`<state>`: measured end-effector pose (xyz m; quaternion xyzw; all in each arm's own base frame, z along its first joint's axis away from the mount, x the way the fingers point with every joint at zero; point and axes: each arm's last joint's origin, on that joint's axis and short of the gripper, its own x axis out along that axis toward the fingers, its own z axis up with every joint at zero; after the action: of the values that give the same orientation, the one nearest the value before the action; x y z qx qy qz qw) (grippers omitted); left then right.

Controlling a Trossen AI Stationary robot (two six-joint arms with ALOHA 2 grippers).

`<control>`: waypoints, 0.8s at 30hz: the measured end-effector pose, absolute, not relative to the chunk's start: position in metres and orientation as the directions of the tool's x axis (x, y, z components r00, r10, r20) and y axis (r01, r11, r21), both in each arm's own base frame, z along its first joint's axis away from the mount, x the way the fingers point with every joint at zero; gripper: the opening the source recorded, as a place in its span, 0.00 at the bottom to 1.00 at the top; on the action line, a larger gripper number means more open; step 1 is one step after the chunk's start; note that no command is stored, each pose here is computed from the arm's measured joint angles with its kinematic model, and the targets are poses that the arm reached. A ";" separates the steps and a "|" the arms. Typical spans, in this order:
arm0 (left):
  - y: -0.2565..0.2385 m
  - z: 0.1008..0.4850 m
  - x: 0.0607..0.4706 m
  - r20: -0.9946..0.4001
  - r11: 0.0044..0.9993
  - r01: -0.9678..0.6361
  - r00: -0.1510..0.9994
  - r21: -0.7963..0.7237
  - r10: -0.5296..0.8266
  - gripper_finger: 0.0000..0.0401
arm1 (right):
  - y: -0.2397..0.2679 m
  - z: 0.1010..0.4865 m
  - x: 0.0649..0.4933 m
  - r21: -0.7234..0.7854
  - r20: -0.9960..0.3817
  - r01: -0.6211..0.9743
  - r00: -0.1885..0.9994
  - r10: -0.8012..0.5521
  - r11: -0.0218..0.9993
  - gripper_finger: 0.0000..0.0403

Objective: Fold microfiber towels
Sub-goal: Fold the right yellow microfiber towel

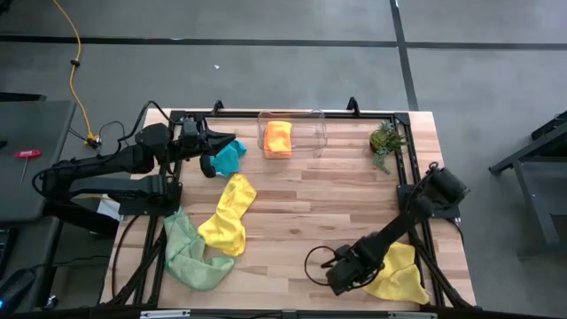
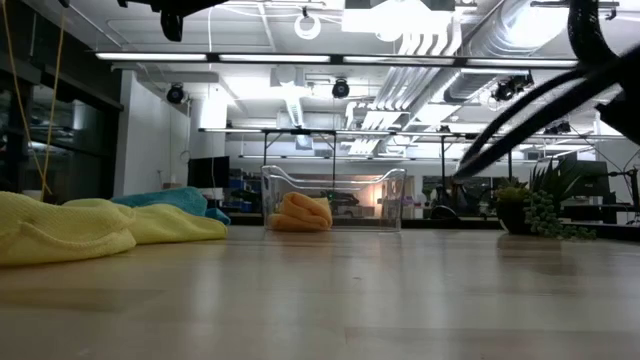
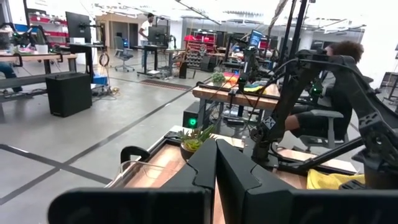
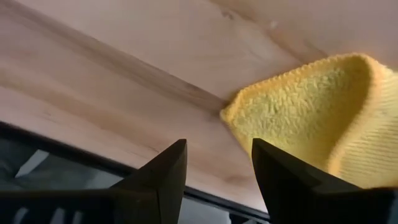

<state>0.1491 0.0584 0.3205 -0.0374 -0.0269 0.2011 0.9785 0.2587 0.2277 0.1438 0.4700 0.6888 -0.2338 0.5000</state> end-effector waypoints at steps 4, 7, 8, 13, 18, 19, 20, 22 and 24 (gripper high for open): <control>0.058 0.321 0.149 0.038 0.917 -0.392 0.918 -0.076 0.396 0.00 | 0.228 0.134 0.259 0.113 -0.920 0.897 -0.068 0.387 0.427 0.41; 0.058 0.321 0.149 0.038 0.917 -0.392 0.918 -0.076 0.396 0.00 | 0.227 0.133 0.261 0.103 -0.919 0.904 -0.073 0.388 0.415 0.39; 0.058 0.321 0.149 0.039 0.917 -0.392 0.918 -0.076 0.396 0.00 | 0.226 0.133 0.262 0.103 -0.918 0.906 -0.072 0.389 0.410 0.38; 0.058 0.321 0.149 0.039 0.917 -0.392 0.918 -0.076 0.396 0.00 | 0.221 0.141 0.261 0.100 -0.924 0.916 -0.060 0.379 0.389 0.35; 0.058 0.321 0.149 0.039 0.917 -0.392 0.917 -0.076 0.396 0.00 | 0.219 0.144 0.262 0.098 -0.921 0.928 -0.051 0.385 0.359 0.35; 0.058 0.321 0.149 0.039 0.916 -0.394 0.917 -0.076 0.398 0.00 | 0.219 0.145 0.263 0.107 -0.920 0.928 -0.044 0.389 0.357 0.35; 0.059 0.321 0.149 0.039 0.914 -0.399 0.914 -0.076 0.403 0.00 | 0.219 0.145 0.263 0.110 -0.922 0.928 -0.038 0.384 0.356 0.35; 0.059 0.321 0.149 0.039 0.909 -0.410 0.910 -0.076 0.413 0.00 | 0.218 0.144 0.262 0.100 -0.932 0.931 -0.036 0.361 0.351 0.35; 0.059 0.321 0.149 0.039 0.908 -0.412 0.909 -0.076 0.415 0.00 | 0.217 0.144 0.262 0.090 -0.940 0.942 -0.027 0.339 0.323 0.35</control>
<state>0.1487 0.0590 0.3207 -0.0333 -0.0271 0.2118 0.9764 0.2621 0.2168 0.1441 0.4946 0.6478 -0.3063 0.4919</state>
